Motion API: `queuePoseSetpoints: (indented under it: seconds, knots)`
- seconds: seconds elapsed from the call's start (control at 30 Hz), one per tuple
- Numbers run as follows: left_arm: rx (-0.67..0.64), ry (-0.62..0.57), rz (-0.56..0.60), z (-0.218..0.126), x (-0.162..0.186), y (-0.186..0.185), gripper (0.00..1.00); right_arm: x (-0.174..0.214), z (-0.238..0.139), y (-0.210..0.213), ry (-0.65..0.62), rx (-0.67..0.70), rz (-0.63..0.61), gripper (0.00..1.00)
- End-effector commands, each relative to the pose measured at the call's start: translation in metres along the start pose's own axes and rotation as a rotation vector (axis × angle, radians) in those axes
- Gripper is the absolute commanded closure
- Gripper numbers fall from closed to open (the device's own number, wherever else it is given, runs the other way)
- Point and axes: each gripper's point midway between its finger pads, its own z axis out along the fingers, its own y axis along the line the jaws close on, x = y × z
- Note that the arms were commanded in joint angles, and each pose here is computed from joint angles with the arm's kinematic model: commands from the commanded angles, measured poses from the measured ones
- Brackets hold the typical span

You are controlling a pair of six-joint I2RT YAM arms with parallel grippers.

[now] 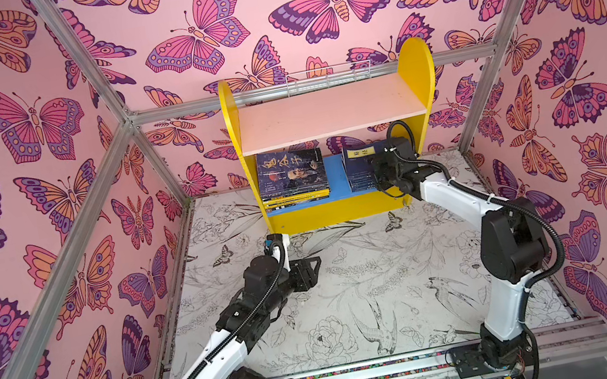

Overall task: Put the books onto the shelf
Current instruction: 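Lower the book flat onto the shelf pile and push it with the right gripper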

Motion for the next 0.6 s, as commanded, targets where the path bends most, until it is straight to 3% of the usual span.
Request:
queuePoseSetpoints:
  seconds: [0.0, 0.57]
  knots:
    - [-0.032, 0.011, -0.016, 0.001, 0.004, 0.008, 0.32, -0.004, 0.002, -0.020, 0.020, 0.078, -0.018, 0.32]
    - [-0.037, 0.024, -0.027, 0.004, 0.007, 0.010, 0.32, -0.041, -0.024, -0.040, -0.111, 0.126, -0.037, 0.32]
